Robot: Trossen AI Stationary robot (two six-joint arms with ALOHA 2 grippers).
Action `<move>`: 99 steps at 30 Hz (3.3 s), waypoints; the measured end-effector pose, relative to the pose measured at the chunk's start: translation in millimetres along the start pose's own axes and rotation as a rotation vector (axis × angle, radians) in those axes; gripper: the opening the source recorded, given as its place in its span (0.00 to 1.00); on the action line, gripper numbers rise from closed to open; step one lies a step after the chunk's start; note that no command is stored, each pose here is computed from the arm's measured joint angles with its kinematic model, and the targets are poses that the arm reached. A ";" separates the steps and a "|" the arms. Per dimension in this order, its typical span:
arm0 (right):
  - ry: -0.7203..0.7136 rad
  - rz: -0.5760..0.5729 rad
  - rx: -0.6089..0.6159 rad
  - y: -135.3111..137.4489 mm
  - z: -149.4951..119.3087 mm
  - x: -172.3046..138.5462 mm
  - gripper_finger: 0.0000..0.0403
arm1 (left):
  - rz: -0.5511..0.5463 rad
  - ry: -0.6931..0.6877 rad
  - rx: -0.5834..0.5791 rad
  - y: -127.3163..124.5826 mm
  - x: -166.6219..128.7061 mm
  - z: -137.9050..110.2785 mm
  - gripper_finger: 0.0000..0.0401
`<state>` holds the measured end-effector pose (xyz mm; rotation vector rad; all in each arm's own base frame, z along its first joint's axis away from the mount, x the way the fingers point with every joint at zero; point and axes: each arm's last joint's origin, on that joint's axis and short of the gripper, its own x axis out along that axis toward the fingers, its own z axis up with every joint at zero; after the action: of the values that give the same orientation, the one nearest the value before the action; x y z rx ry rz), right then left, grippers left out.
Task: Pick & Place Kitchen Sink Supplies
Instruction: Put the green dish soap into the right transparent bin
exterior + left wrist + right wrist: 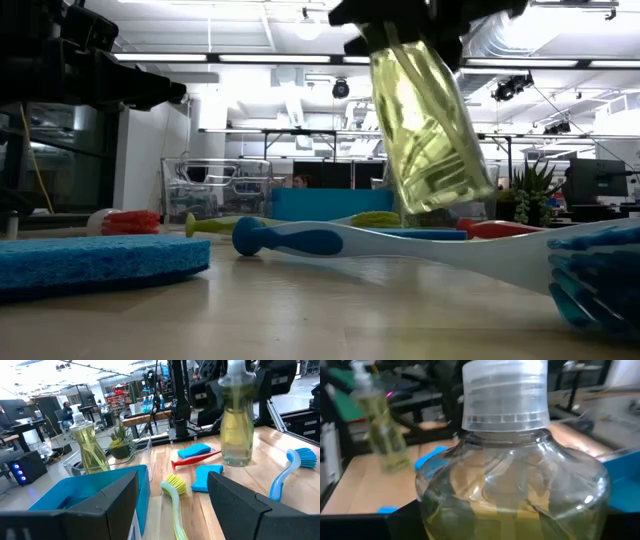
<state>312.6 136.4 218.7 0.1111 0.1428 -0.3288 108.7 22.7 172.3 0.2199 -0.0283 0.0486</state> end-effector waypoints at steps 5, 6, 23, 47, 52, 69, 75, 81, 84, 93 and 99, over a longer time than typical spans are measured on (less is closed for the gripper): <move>-0.089 -0.211 0.016 -0.3 17.0 1.3 0.55 | 0.000 0.000 0.000 0.0 0.0 0.0 0.58; -0.100 -0.255 0.011 -1.7 18.7 0.5 0.55 | 0.000 0.000 0.000 0.0 0.0 0.0 0.58; -0.183 -0.548 -0.011 -65.1 54.8 -37.9 0.55 | -0.005 0.025 -0.006 -0.5 0.0 -2.4 0.58; -0.171 -0.672 -0.031 -99.9 73.7 -46.2 0.55 | -0.009 0.042 -0.009 -0.9 -0.1 -4.1 0.58; -0.172 -0.694 -0.019 -104.8 73.9 -43.5 0.55 | -0.009 0.042 -0.009 -0.9 -0.1 -4.1 0.58; -0.176 -0.800 0.070 -122.9 65.3 -35.9 0.55 | -0.009 0.042 -0.009 -0.9 -0.1 -4.1 0.58; -0.184 -0.853 0.083 -127.4 63.6 -35.4 0.55 | -0.009 0.042 -0.009 -0.9 -0.1 -4.1 0.58; -0.195 -0.894 0.100 -134.1 64.2 -33.1 0.55 | -0.009 0.042 -0.009 -0.9 -0.1 -4.1 0.58; -0.178 -0.891 0.084 -141.3 65.4 -29.2 0.55 | -0.009 0.042 -0.009 -0.9 -0.1 -4.1 0.58; -0.189 -0.881 -0.013 -163.7 82.2 -22.3 0.55 | -0.009 0.042 -0.009 -0.9 -0.1 -4.1 0.58; -0.206 -0.944 -0.021 -181.3 56.3 -36.5 0.55 | -0.009 0.042 -0.009 -0.9 -0.1 -4.1 0.58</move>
<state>225.6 -30.1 264.4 -0.0202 -0.0166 -1.2758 108.8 22.7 168.1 0.2096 0.0139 0.0443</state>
